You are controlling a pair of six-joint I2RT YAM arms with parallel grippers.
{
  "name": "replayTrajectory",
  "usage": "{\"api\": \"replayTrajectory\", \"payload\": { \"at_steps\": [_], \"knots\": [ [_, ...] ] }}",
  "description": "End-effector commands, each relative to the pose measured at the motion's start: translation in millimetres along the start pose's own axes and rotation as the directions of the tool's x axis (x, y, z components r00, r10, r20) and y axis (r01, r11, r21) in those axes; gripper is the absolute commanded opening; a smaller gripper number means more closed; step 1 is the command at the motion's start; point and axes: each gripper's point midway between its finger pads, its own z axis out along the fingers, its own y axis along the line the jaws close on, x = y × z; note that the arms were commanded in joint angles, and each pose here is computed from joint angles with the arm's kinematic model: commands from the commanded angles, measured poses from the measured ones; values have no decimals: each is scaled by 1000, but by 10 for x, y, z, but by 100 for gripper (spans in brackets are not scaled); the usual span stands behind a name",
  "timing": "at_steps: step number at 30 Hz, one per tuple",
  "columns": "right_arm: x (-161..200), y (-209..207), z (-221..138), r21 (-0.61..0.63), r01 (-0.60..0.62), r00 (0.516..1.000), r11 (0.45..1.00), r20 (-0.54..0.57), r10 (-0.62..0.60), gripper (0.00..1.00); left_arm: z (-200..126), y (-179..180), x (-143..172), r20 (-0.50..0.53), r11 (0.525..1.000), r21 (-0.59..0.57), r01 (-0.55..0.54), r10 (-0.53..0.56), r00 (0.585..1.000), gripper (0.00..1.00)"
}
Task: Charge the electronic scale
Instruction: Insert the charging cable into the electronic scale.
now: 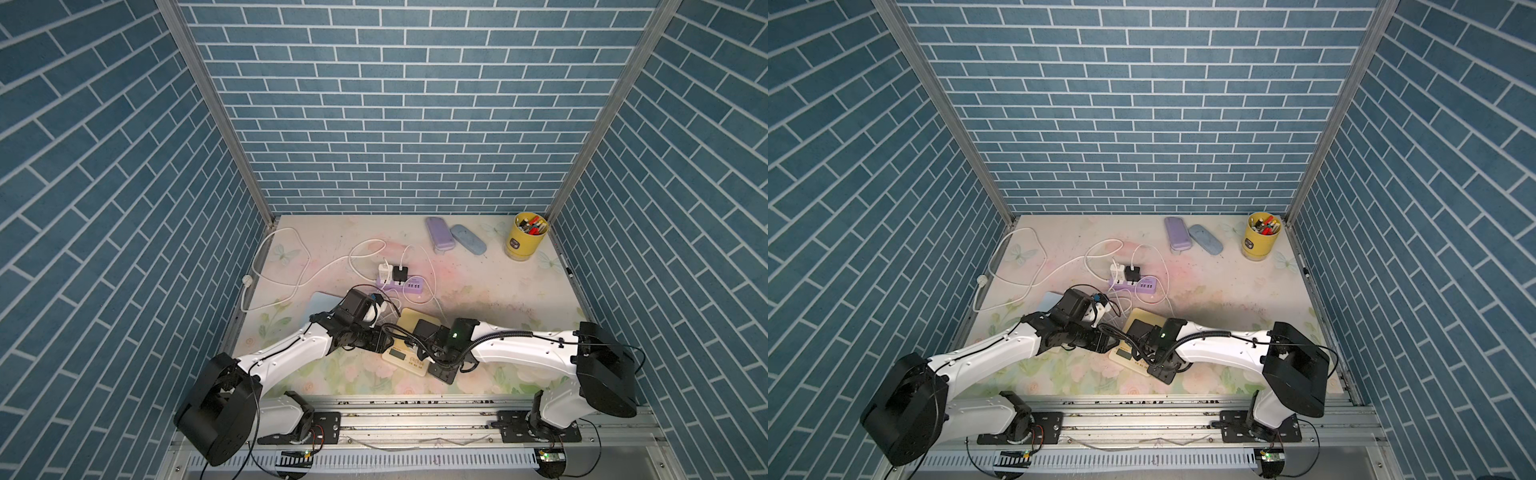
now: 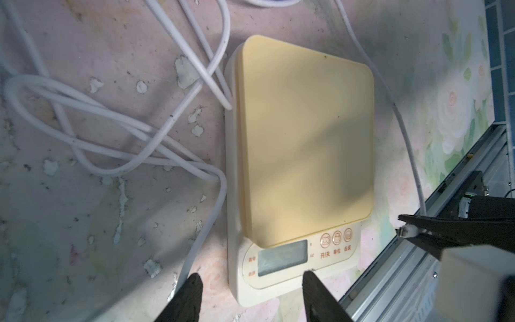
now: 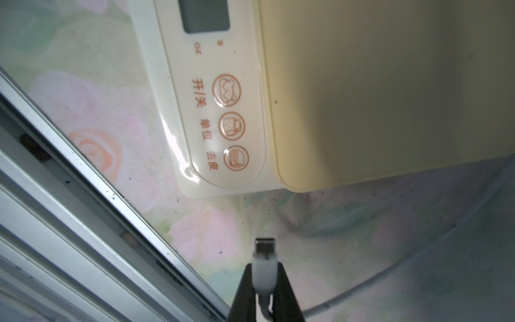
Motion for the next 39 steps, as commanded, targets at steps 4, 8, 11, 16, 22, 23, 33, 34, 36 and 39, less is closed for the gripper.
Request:
{"api": "replayTrajectory", "payload": {
  "at_steps": [4, 8, 11, 16, 22, 23, 33, 34, 36, 39],
  "knots": [
    [25, 204, 54, -40, -30, 998, 999, -56, 28, 0, 119, 69, -18, 3, 1000, -20, -13, 13, 1000, 61],
    [80, 250, 106, -45, -38, 995, 998, -91, 34, 0, 201, 83, -15, -15, 1000, -15, -9, 9, 1000, 61],
    [105, 262, 123, -51, -48, 995, 998, -94, 43, 0, 253, 105, 2, -25, 1000, -18, -4, 3, 1000, 61],
    [123, 305, 175, -70, -34, 992, 997, -122, 25, 0, 284, 127, 6, -29, 1000, -23, 0, -1, 1000, 61],
    [155, 262, 239, -41, -14, 985, 999, -170, 7, 0, 330, 146, 31, -43, 1000, -26, 4, -5, 999, 61],
    [153, 254, 240, -37, -14, 986, 999, -169, 7, 0, 339, 149, 37, -46, 1000, -26, 4, -6, 999, 61],
    [-14, 199, 275, -6, 8, 992, 1000, -125, -9, 0, 378, 140, 56, -61, 1000, -14, 4, -4, 998, 61],
    [-25, 195, 294, -6, 10, 992, 1000, -127, -10, 0, 386, 137, 64, -65, 1000, -11, 4, -5, 998, 61],
    [-30, 196, 327, -6, 15, 990, 1000, -137, -16, 0, 401, 133, 77, -72, 1000, -6, 5, -6, 997, 61],
    [-38, 184, 341, -6, 18, 990, 1000, -139, -19, 0, 411, 141, 102, -80, 1000, -6, 8, -8, 997, 61]
  ]
}}
